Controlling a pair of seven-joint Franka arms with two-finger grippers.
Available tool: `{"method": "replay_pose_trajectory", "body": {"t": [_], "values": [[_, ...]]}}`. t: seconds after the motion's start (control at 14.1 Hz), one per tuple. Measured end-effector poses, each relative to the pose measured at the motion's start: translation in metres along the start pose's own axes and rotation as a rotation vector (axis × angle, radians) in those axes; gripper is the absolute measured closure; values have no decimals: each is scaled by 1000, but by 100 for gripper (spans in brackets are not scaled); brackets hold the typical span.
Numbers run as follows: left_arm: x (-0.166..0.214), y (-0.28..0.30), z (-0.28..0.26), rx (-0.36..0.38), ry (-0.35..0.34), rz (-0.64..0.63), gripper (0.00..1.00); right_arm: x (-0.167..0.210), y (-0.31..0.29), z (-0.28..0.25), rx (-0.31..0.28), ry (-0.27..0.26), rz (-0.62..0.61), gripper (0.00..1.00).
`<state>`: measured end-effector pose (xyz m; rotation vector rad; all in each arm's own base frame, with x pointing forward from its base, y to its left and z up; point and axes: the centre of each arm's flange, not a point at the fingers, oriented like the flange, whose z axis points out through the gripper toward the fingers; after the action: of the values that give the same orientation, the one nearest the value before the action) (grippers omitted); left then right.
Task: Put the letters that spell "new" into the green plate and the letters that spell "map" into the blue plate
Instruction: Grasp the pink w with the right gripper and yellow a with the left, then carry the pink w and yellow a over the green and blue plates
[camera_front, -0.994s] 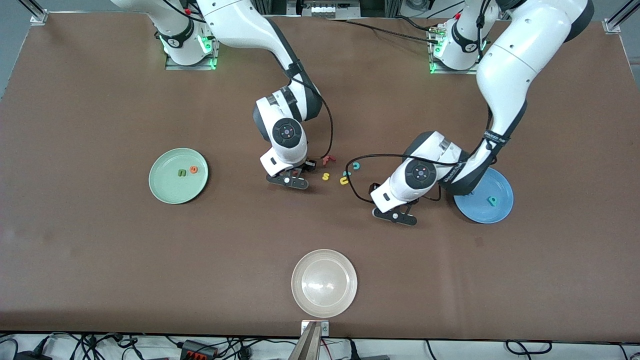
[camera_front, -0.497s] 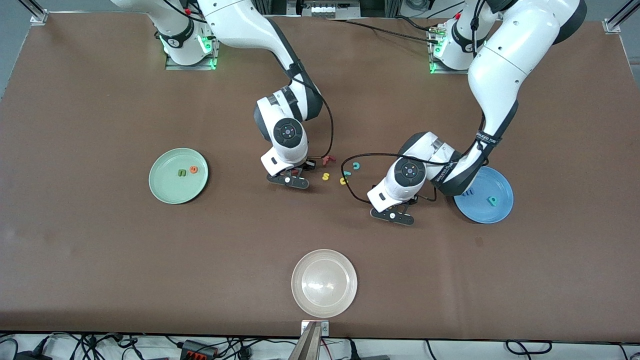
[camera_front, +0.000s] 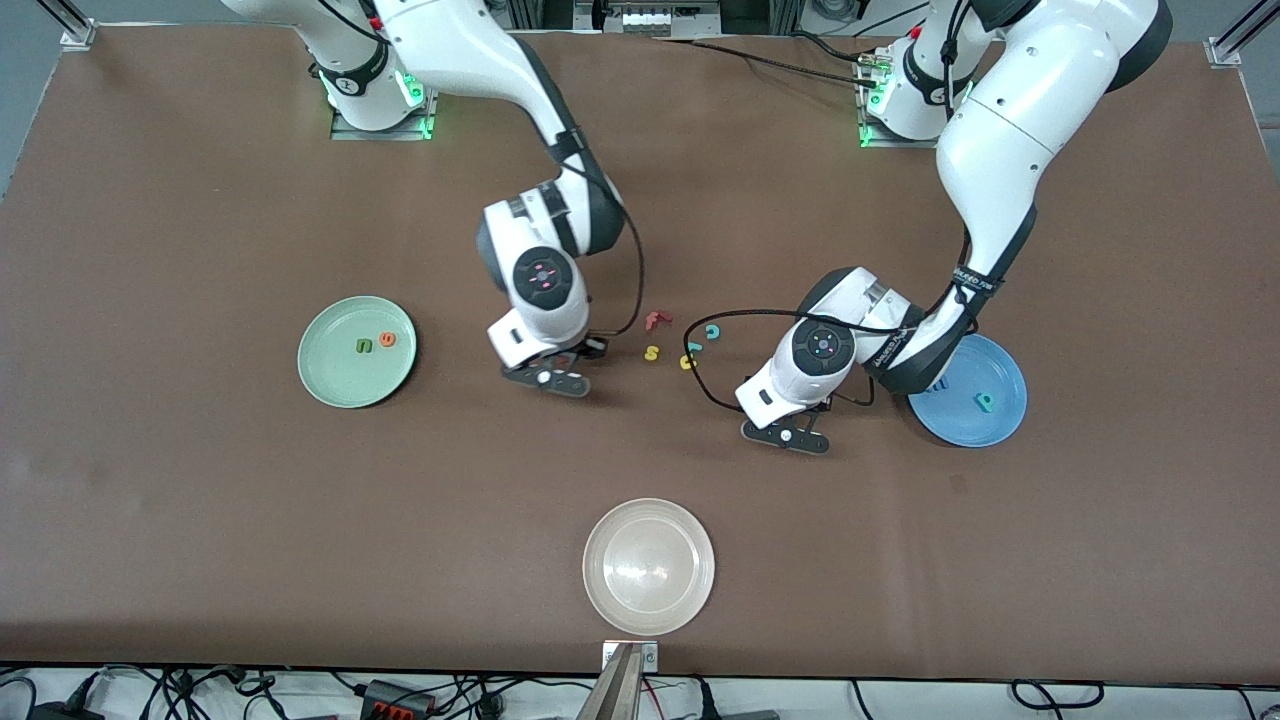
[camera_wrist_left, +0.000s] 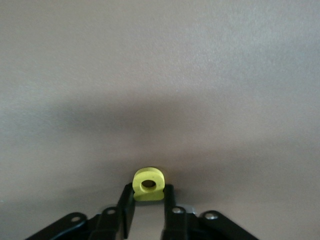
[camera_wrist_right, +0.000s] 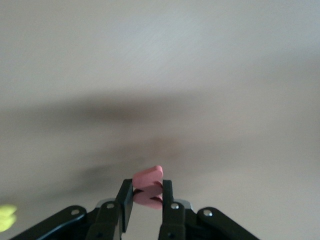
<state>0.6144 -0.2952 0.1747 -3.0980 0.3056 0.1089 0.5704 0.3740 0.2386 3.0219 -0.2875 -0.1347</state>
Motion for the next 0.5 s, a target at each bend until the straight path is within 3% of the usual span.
{"method": "replay_pose_trajectory", "body": {"t": [0.28, 0.5], "values": [[11, -30, -8, -1, 7, -47, 73, 75, 147, -35, -84, -70, -114, 72], [15, -63, -48, 51, -25, -89, 73, 83, 216, -15, -114, -136, -192, 72]]}}
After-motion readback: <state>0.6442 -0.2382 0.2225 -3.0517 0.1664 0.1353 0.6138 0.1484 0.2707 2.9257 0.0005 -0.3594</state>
